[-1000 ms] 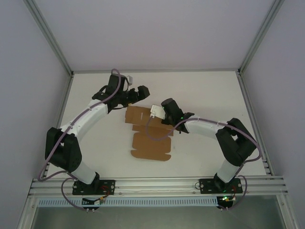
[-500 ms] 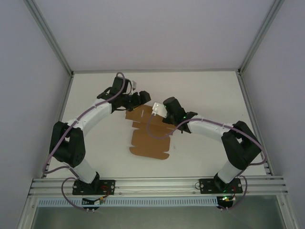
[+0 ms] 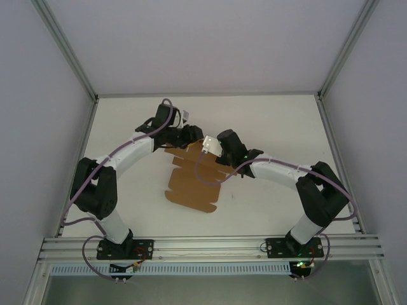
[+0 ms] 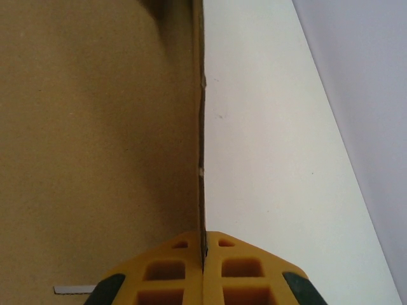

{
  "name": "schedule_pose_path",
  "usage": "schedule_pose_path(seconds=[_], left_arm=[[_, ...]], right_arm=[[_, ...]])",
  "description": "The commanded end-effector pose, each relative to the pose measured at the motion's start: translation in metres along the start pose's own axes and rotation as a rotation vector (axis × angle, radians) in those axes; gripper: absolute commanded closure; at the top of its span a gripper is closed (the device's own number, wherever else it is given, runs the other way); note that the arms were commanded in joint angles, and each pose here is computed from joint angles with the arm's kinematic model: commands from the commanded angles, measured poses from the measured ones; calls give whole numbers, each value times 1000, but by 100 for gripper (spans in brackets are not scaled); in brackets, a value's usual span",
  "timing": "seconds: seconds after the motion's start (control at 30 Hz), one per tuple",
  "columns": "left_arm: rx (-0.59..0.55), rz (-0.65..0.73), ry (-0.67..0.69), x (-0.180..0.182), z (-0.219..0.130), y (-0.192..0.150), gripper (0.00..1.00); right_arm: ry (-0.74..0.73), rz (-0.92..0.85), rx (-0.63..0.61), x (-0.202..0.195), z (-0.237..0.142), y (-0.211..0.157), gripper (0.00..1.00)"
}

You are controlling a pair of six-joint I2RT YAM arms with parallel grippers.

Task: Assemble paper box

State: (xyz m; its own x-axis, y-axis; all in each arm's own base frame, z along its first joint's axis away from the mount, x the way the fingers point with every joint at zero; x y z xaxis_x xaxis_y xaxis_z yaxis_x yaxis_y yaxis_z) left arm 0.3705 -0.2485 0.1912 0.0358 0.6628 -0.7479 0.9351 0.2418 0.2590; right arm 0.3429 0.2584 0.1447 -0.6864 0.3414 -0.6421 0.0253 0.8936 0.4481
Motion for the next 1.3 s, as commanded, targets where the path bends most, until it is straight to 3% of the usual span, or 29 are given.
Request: schedule_pose_path(seconds=[0.0, 0.13, 0.33, 0.4, 0.47, 0.63, 0.77, 0.93, 1.13, 1.27], left_arm=[[35, 21, -50, -11, 9, -7, 69], [56, 24, -50, -12, 12, -11, 86], [44, 59, 31, -3, 1, -15, 84], [26, 90, 53, -2, -10, -17, 52], [-17, 127, 83, 1, -26, -21, 43], [-195, 173, 306, 47, -88, -28, 0], [-301, 51, 447, 102, -128, -36, 0], [-328, -54, 477, 143, -132, -45, 0], [-272, 77, 248, 134, -91, -44, 6], [-255, 113, 191, 132, -83, -49, 8]], right_arm=[[-25, 24, -64, -7, -6, 19, 100], [-43, 26, -65, -10, -10, 18, 100], [-75, 29, -41, -12, -13, 10, 100], [-75, 37, -36, -12, -15, 8, 100], [-80, 39, -25, -13, -18, 5, 100], [-82, 45, -24, -11, -24, -1, 100], [-81, 51, -28, -10, -25, -4, 100], [-94, 52, -42, -13, -27, -1, 100], [-94, 84, -62, -19, -32, 6, 100], [-99, 120, -93, -22, -36, 10, 100]])
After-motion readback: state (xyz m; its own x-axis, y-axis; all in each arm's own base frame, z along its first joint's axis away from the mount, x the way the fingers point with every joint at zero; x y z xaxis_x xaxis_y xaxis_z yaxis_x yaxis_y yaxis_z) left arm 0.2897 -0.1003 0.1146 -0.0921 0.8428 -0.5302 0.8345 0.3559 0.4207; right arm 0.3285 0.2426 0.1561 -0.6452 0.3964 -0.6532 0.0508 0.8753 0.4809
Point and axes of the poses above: each hand's point on the last joint's axis, 136 mm out from that joint toward the fingers, its own z axis out along the fingers, its own x axis along the line the jaws close on, y = z × x, the point moved 3 cm from there along -z, back along the fingers, and after that the axes turned 1 degree about -z, right-handed, at the moved point
